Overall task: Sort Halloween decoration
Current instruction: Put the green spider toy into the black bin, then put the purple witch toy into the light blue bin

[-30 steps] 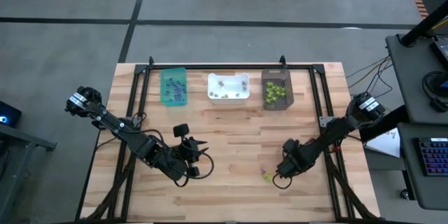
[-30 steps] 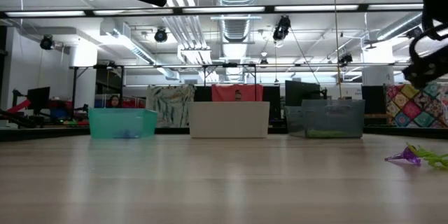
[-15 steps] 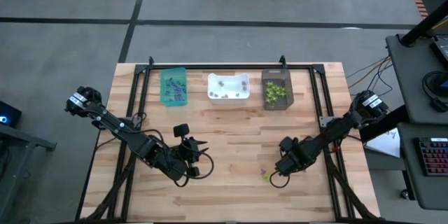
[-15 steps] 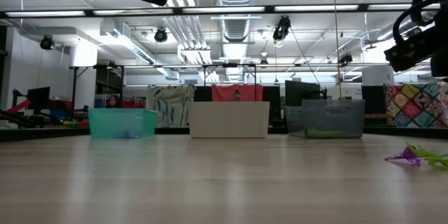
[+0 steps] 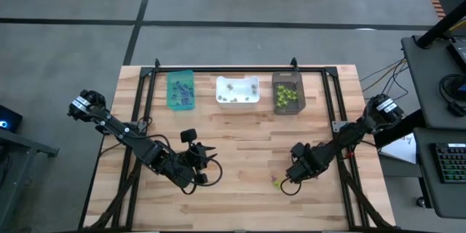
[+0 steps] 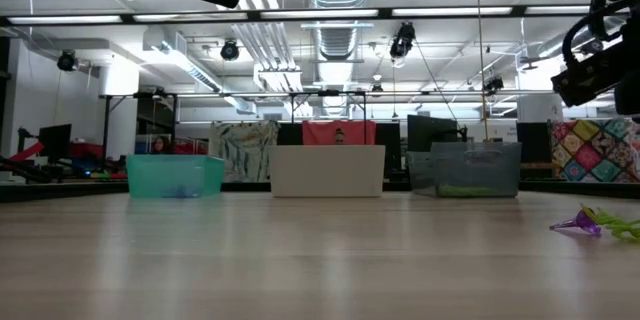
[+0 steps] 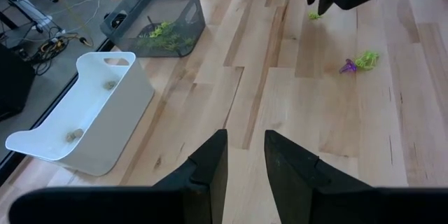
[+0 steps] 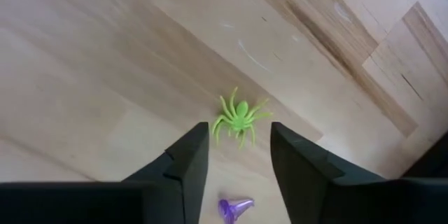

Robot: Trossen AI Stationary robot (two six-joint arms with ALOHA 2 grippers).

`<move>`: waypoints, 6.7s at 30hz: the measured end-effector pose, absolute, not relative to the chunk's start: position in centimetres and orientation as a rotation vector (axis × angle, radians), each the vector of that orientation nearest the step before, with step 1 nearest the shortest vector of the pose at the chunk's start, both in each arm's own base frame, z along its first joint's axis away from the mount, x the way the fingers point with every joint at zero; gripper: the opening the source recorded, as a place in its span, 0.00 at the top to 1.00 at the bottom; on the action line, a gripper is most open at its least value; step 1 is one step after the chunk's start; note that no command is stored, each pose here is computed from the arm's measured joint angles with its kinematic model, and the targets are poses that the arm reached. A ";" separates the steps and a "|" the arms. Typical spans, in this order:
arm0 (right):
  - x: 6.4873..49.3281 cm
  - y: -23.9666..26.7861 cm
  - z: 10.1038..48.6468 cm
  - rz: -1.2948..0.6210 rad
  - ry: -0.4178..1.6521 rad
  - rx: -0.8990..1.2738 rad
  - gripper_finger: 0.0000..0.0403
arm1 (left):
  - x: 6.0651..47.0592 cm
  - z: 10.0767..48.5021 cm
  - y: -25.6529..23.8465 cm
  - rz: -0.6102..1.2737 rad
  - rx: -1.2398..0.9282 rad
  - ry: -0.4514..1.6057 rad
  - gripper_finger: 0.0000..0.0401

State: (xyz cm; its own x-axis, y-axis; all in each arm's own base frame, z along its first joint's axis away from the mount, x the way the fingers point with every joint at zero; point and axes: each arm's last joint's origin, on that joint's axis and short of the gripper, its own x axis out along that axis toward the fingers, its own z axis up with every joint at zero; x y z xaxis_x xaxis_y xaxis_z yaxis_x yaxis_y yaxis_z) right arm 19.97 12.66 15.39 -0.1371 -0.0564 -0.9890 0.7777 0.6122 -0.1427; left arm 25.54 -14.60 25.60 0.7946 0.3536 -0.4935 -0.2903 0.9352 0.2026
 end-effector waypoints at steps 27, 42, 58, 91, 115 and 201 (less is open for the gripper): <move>19.5 12.1 13.4 -0.805 1.449 0.627 0.92 | 25.5 25.6 -14.6 0.347 0.120 0.554 0.81; 20.1 12.1 15.5 -0.764 1.331 0.618 0.98 | 25.5 25.6 -14.6 0.347 0.120 0.554 0.81; 20.1 12.3 17.0 -0.714 1.347 0.661 0.98 | 25.5 25.6 -14.6 0.347 0.121 0.555 0.81; 21.9 10.6 13.9 -0.566 1.535 0.439 0.71 | 25.5 25.6 -14.6 0.346 0.124 0.556 0.81; 23.9 9.3 18.6 -0.522 1.317 0.452 0.97 | 25.5 25.6 -14.6 0.346 0.124 0.556 0.81; 20.7 17.0 17.8 -0.507 1.609 0.644 0.68 | 26.2 26.0 -15.1 0.303 -0.016 0.454 0.81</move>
State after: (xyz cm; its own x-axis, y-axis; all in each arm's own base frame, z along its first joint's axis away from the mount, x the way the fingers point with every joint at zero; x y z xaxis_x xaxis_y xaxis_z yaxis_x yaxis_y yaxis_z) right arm 20.66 16.97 17.84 -0.0758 0.1189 -0.9900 0.6649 0.7460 0.0387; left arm 26.21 -15.14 25.99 0.8549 0.2845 -0.4338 -0.2917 0.9551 0.0513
